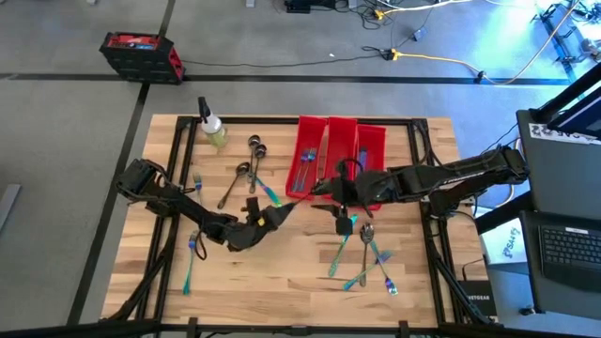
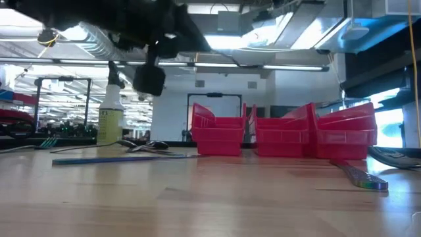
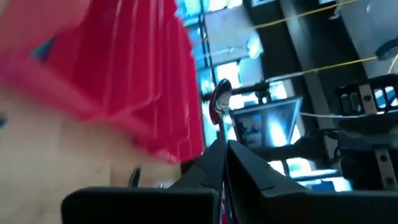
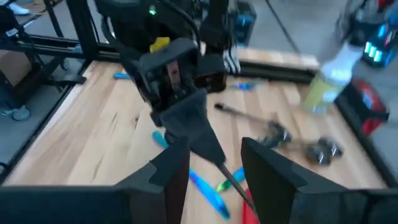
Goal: Sort silverware
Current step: Put the black spoon into the middle red silverware bin
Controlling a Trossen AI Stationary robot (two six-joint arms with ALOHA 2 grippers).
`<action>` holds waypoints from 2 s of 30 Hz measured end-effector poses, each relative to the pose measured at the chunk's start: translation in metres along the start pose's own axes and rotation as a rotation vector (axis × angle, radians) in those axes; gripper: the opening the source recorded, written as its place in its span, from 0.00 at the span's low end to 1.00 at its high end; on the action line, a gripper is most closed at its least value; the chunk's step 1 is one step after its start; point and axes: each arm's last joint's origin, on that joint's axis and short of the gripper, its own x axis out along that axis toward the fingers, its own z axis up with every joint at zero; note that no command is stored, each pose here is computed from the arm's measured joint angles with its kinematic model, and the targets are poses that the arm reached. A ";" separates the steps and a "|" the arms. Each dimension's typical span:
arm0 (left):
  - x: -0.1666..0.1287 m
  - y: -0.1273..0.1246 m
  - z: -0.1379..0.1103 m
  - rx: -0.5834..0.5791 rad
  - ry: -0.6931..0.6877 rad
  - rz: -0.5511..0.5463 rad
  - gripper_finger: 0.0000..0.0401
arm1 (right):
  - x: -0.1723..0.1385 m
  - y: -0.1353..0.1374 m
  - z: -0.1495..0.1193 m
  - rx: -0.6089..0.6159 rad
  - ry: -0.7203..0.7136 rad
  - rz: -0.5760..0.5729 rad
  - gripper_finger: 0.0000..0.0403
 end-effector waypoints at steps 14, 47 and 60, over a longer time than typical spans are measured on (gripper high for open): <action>0.084 -0.053 0.014 0.288 -0.253 0.102 0.00 | -0.064 0.007 0.048 -0.273 -0.236 -0.042 0.33; 0.235 -0.050 0.024 0.017 -0.283 0.015 0.00 | -0.191 0.004 0.012 -0.370 -0.143 -0.186 0.33; 0.244 -0.073 0.030 0.582 -0.244 0.287 0.00 | -0.191 0.001 0.006 -0.299 -0.084 -0.263 0.33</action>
